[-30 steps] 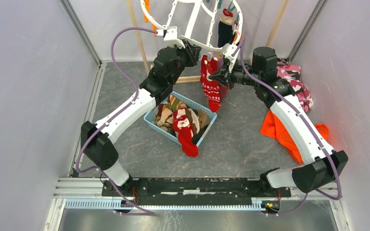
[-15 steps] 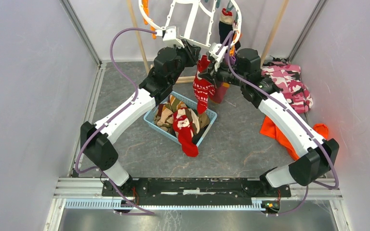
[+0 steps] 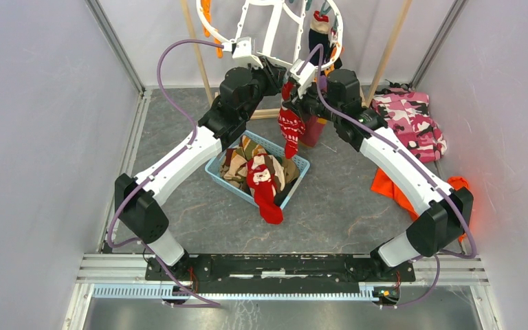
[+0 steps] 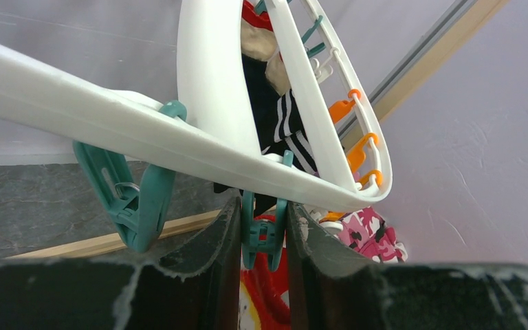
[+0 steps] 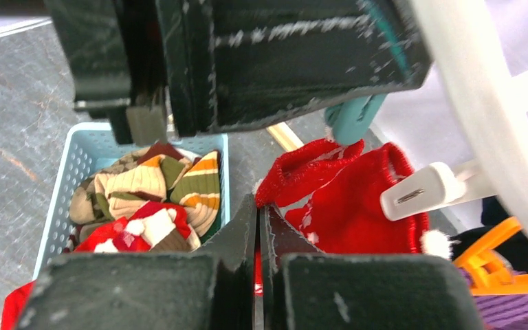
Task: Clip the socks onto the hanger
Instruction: Clamp the sock onto the hanger.
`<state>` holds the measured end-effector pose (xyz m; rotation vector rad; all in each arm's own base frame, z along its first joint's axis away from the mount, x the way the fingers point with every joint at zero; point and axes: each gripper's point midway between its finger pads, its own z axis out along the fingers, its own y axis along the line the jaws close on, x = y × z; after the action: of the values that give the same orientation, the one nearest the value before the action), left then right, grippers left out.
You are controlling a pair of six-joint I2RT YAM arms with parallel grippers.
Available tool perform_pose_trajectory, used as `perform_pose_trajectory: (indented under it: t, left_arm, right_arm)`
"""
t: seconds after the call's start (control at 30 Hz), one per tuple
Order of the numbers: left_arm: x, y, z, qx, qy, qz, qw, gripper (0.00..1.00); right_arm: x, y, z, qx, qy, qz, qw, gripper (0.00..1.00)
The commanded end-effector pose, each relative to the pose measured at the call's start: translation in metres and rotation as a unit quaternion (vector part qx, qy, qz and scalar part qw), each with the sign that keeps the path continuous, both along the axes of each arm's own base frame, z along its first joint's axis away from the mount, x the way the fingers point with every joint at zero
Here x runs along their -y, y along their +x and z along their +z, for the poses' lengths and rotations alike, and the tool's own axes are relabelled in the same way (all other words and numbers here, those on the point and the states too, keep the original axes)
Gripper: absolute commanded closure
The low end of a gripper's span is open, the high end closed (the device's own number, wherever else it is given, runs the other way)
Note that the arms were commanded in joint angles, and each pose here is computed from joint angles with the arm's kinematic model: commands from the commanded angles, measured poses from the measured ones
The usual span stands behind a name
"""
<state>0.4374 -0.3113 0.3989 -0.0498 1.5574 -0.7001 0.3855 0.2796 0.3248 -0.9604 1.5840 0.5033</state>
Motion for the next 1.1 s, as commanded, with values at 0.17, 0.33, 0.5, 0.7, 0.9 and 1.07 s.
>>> perform_pose_trajectory:
  t: [0.17,0.33,0.5,0.7,0.9,1.07]
  left_arm:
    - [-0.007,-0.009,0.039,0.014,-0.053,0.008,0.998,0.98]
    - [-0.006,-0.010,0.039,0.010,-0.057,0.005,0.998,0.98]
    - [-0.005,-0.010,0.036,0.005,-0.059,0.002,0.998,0.98]
    - [-0.003,-0.010,0.035,0.002,-0.061,-0.001,0.998,0.98]
    - [-0.001,-0.011,0.036,0.001,-0.064,-0.006,0.998,0.98]
    - [-0.001,-0.012,0.037,0.002,-0.065,-0.009,0.998,0.98]
  right_arm:
    - [-0.005,0.015,0.052,0.061,0.041,-0.019,0.997,1.00]
    - [-0.004,0.016,0.051,0.062,0.039,-0.021,0.997,1.00]
    - [-0.004,0.017,0.057,0.075,0.038,-0.022,0.996,1.00]
    - [-0.003,0.020,0.065,0.093,0.034,-0.025,0.995,1.00]
    - [-0.003,0.023,0.074,0.115,0.029,-0.026,0.993,1.00]
    - [-0.003,0.027,0.077,0.124,0.025,-0.030,0.991,1.00]
